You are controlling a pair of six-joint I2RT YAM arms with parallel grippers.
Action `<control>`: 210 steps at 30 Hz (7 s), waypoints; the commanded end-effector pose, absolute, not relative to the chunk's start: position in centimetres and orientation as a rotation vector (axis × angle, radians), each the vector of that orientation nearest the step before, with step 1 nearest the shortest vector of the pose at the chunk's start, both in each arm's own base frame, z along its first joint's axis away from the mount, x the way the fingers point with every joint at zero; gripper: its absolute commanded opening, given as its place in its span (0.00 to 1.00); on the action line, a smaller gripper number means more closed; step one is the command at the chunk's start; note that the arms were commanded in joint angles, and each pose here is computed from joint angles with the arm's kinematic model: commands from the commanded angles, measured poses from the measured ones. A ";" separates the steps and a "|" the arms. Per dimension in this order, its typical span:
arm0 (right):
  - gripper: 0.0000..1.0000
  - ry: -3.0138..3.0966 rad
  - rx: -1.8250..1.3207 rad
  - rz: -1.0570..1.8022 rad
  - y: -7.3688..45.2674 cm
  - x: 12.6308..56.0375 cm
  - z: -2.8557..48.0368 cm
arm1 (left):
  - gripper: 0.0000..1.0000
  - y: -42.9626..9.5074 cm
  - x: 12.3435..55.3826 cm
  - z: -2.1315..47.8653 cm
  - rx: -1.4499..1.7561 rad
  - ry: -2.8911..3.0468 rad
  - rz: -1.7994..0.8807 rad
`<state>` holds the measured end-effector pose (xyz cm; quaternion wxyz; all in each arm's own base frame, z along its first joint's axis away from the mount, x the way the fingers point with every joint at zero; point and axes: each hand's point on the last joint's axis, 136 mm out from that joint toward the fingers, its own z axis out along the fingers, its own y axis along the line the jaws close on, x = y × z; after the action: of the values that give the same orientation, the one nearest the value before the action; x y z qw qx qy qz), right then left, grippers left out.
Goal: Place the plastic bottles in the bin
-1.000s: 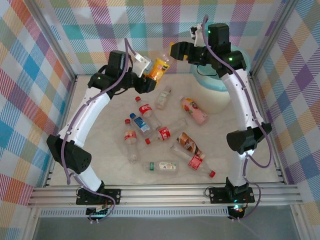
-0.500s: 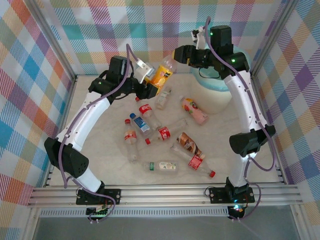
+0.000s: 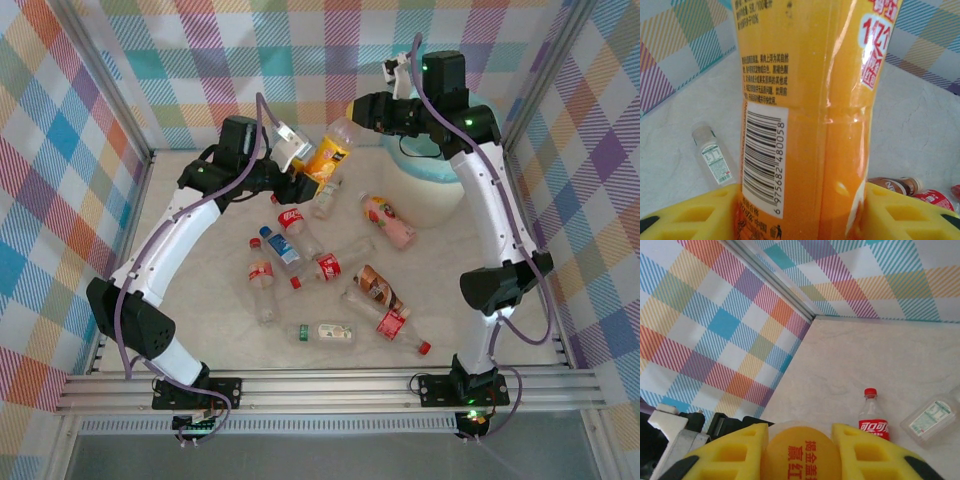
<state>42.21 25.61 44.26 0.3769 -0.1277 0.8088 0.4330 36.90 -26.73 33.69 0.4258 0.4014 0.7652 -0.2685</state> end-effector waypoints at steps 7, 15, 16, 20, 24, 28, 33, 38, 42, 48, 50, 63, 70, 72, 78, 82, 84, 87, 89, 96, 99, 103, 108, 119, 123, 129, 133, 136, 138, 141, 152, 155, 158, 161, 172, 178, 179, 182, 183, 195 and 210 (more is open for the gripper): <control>0.04 1.939 -0.334 0.937 21.2 40.2 49.3 | 0.80 -27.4 37.1 38.7 0.914 1.786 -0.711; 0.00 1.857 -0.213 0.616 13.9 41.3 52.4 | 0.88 -27.1 39.3 40.6 0.773 1.777 -0.683; 0.00 1.841 -0.196 0.563 12.9 41.5 52.8 | 0.89 -27.1 39.4 40.6 0.767 1.777 -0.678; 0.00 1.769 -0.150 0.314 9.5 42.8 54.2 | 0.89 -26.7 39.4 40.9 0.757 1.775 -0.661; 0.00 1.727 -0.128 0.163 7.8 44.5 54.6 | 0.89 -26.5 39.3 40.5 0.758 1.787 -0.645; 0.00 1.726 -0.104 0.055 6.6 46.3 54.0 | 0.89 -26.3 39.4 40.0 0.755 1.804 -0.627; 0.00 1.790 -0.114 0.009 6.7 49.3 50.7 | 0.89 -25.9 39.8 39.2 0.752 1.823 -0.589; 0.01 1.876 -0.116 0.048 7.8 51.6 46.3 | 0.89 -25.6 40.9 37.9 0.736 1.855 -0.536; 0.04 1.945 -0.132 0.034 8.9 53.2 42.7 | 0.89 -25.3 41.3 37.0 0.722 1.886 -0.509; 0.10 1.919 -0.245 -0.117 11.5 54.0 41.0 | 0.89 -25.1 41.5 35.7 0.707 1.921 -0.502; 0.13 1.944 -0.244 -0.103 12.2 54.1 40.0 | 0.88 -25.0 41.5 35.4 0.701 1.932 -0.497; 0.13 2.084 -0.138 -0.110 12.1 56.1 32.6 | 0.89 -24.4 41.3 34.2 0.698 1.964 -0.470; 0.19 2.151 -0.064 -0.056 10.6 57.1 29.6 | 0.88 -24.3 41.2 33.5 0.696 1.979 -0.483; 0.20 2.179 -0.047 -0.021 10.3 57.3 28.4 | 0.89 -24.3 41.3 33.3 0.698 1.986 -0.483; 0.28 2.220 -0.002 0.049 9.9 57.3 27.2 | 0.89 -24.2 41.3 32.9 0.694 2.000 -0.485; 0.40 2.220 -0.001 0.070 9.9 57.2 27.2 | 0.89 -24.2 41.3 32.6 0.694 2.011 -0.490; 0.49 2.225 0.004 0.079 9.9 57.2 27.3 | 0.89 -24.2 41.3 32.5 0.691 2.016 -0.490; 0.52 2.228 0.007 0.100 10.1 57.0 27.8 | 0.88 -24.2 41.3 32.7 0.689 2.012 -0.489; 0.53 2.223 0.014 0.119 10.2 56.7 28.5 | 0.89 -24.1 41.3 32.9 0.687 2.010 -0.486; 0.56 2.196 0.039 0.179 10.4 55.0 31.4 | 0.89 -23.6 40.6 33.8 0.700 1.993 -0.462; 0.59 2.199 0.044 0.216 10.6 53.7 32.4 | 0.88 -22.9 40.2 34.1 0.710 1.992 -0.422; 0.63 2.202 0.038 0.271 11.3 51.7 33.8 | 0.88 -22.0 39.1 34.4 0.721 1.984 -0.384; 0.71 2.191 0.026 0.330 12.4 48.8 35.6 | 0.88 -21.5 36.5 33.4 0.798 1.975 -0.387; 0.75 2.184 -0.083 0.443 16.5 40.9 37.7 | 0.86 -21.1 29.3 27.4 1.024 1.990 -0.377; 0.74 2.211 -0.193 0.505 20.1 37.6 37.1 | 0.83 -16.9 31.9 24.9 0.512 2.332 -0.215; 0.74 2.317 -0.327 0.575 24.1 34.2 34.2 | 0.83 -14.9 29.1 18.5 0.076 2.616 -0.254; 0.74 2.369 -0.377 0.609 25.4 33.3 32.3 | 0.85 -14.2 27.4 14.6 -0.040 2.715 -0.245; 0.74 2.405 -0.405 0.626 26.1 32.9 31.2 | 0.84 -14.6 26.6 12.1 -0.085 2.791 -0.269; 0.74 2.415 -0.415 0.633 26.4 32.8 30.9 | 0.84 -14.8 26.0 10.4 -0.123 2.837 -0.290; 0.74 2.418 -0.428 0.650 26.8 32.7 30.6 | 0.83 -15.0 25.5 8.6 -0.179 2.861 -0.311; 0.75 2.434 -0.447 0.651 26.9 32.4 30.1 | 0.77 -14.9 24.0 4.8 -0.212 2.953 -0.302; 0.75 2.436 -0.449 0.650 27.0 32.4 30.0 | 0.75 -14.7 23.8 4.3 -0.218 2.958 -0.298; 0.75 2.437 -0.452 0.655 27.1 32.4 29.9 | 0.75 -14.6 23.6 3.7 -0.219 2.975 -0.282; 0.75 2.438 -0.453 0.657 27.2 32.5 29.8 | 0.75 -14.5 23.4 3.0 -0.225 2.990 -0.273; 0.75 2.434 -0.462 0.650 27.2 32.6 30.1 | 0.60 -14.1 23.1 2.8 -0.255 2.989 -0.302; 0.75 2.396 -0.470 0.662 27.4 32.8 31.8 | 0.58 -13.0 24.2 5.4 -0.285 2.903 -0.304; 0.75 2.388 -0.473 0.665 27.5 32.9 32.2 | 0.57 -12.7 24.5 6.2 -0.286 2.880 -0.304; 0.75 2.350 -0.472 0.682 27.7 33.0 33.8 | 0.57 -11.9 25.4 9.2 -0.275 2.792 -0.281; 0.75 2.331 -0.477 0.697 27.8 33.0 34.5 | 0.57 -11.5 25.8 10.5 -0.261 2.756 -0.261; 0.75 1.937 -0.631 0.981 31.0 31.5 45.7 | 0.53 -12.0 29.8 28.9 0.123 2.171 -0.293; 0.67 1.546 -0.742 1.117 31.1 27.9 56.8 | 0.49 -18.9 26.3 43.6 0.685 1.613 -0.496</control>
<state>29.48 31.00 54.15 0.5002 -0.2866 0.6826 0.4491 27.44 -16.93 40.39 0.5817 0.2376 0.7539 -0.1918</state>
